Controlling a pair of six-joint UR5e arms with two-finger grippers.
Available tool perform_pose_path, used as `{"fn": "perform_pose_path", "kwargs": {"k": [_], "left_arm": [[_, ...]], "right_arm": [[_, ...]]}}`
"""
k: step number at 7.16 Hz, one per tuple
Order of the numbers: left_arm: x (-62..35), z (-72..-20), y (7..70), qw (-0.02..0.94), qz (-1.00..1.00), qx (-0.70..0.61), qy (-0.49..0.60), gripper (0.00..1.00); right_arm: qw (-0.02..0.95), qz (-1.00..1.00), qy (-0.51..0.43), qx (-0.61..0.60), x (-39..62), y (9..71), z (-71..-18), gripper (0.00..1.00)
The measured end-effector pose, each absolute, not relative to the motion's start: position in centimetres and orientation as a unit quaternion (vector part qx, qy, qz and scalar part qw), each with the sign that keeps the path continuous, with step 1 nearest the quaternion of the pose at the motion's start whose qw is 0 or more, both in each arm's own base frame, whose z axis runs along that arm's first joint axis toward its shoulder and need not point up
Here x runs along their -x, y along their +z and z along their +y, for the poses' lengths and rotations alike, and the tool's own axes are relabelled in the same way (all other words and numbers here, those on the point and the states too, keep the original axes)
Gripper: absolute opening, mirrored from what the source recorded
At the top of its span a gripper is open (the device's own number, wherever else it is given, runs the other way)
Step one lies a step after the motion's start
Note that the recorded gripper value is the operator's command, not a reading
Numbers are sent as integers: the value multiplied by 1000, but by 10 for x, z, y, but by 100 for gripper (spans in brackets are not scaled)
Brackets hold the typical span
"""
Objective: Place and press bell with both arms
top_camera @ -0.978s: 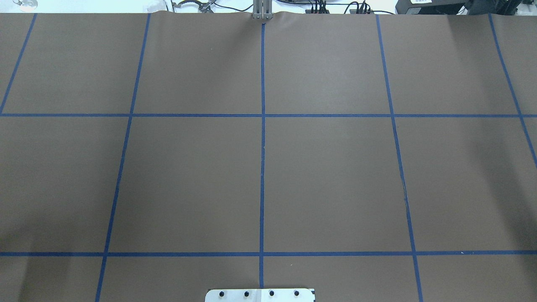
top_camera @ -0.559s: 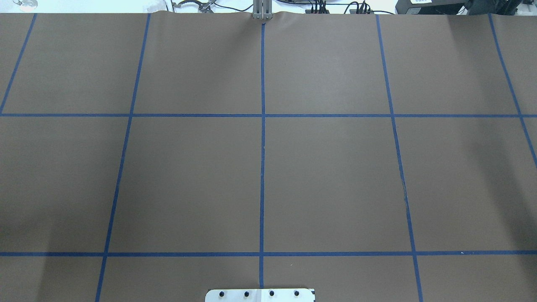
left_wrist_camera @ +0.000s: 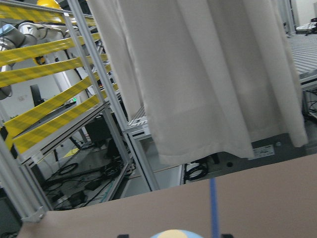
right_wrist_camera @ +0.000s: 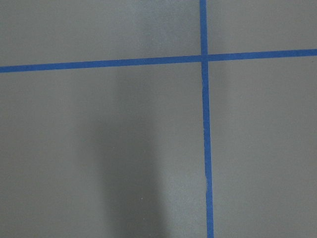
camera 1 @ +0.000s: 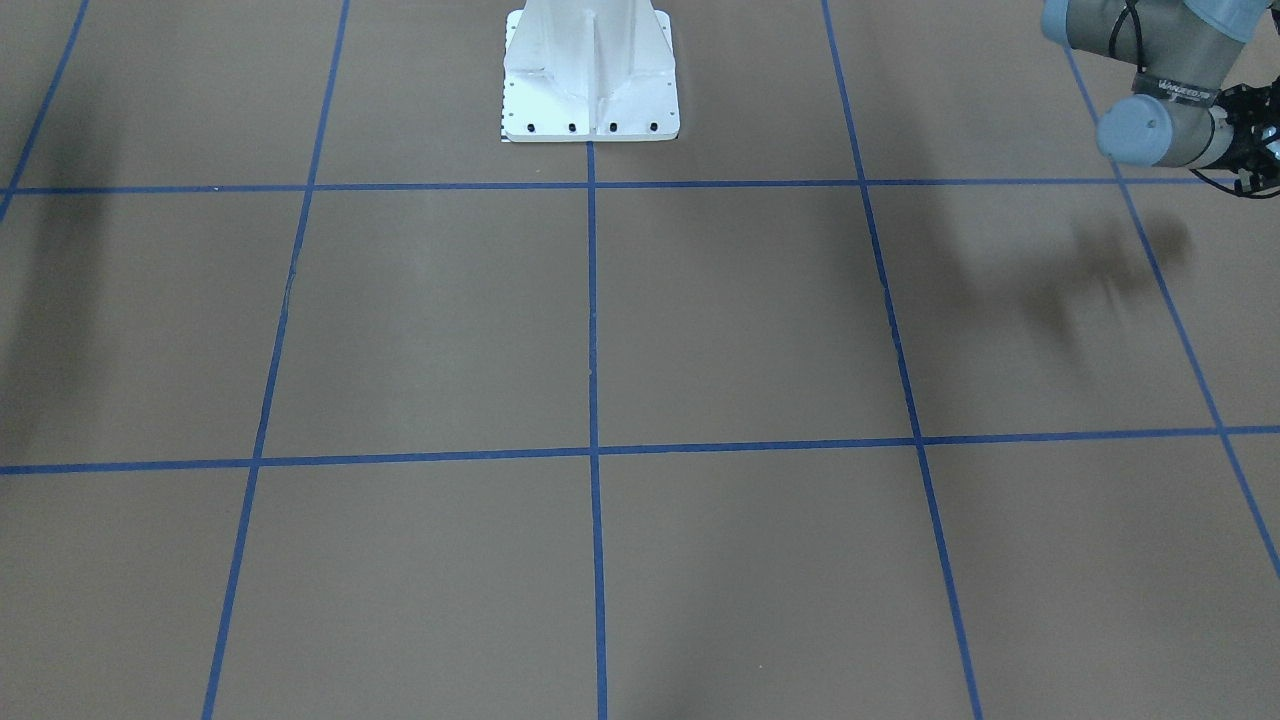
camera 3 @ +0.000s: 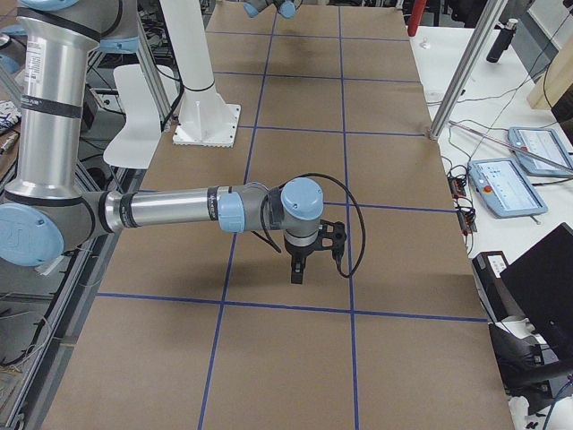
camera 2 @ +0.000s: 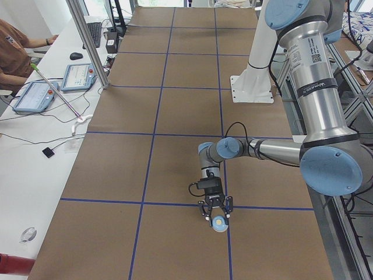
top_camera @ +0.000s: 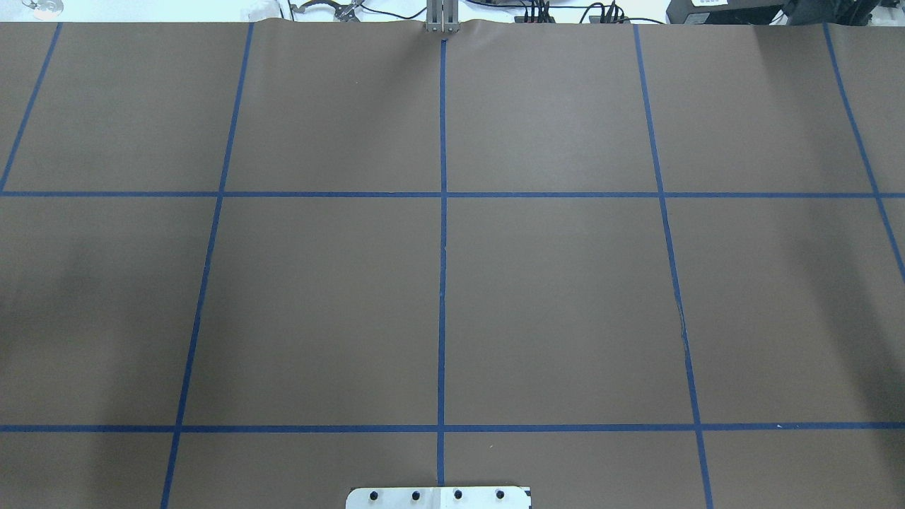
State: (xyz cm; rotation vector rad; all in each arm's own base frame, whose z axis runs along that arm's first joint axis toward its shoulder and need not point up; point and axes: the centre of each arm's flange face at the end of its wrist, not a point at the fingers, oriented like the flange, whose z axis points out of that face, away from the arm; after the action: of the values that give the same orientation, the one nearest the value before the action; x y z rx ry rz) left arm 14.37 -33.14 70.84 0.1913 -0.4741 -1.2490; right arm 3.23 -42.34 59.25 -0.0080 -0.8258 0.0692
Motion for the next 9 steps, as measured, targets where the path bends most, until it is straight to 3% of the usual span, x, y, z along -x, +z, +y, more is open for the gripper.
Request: {"fn": "perform_pose_path", "kwargs": {"k": [2, 5, 7, 9], "left_arm": [[-150, -415, 651, 809, -171, -126, -549, 0], [-191, -501, 549, 840, -82, -202, -497, 0], [-245, -531, 473, 857, 23, -268, -439, 0], [-312, -526, 407, 859, 130, -321, -378, 0]], "right_arm": [[915, -401, 43, 9, -32, 594, -424, 100], [916, -399, 44, 8, -33, 594, -425, 100], [915, -400, 42, 7, -32, 593, -425, 100], [915, -401, 41, 5, -32, 593, -426, 100]]}}
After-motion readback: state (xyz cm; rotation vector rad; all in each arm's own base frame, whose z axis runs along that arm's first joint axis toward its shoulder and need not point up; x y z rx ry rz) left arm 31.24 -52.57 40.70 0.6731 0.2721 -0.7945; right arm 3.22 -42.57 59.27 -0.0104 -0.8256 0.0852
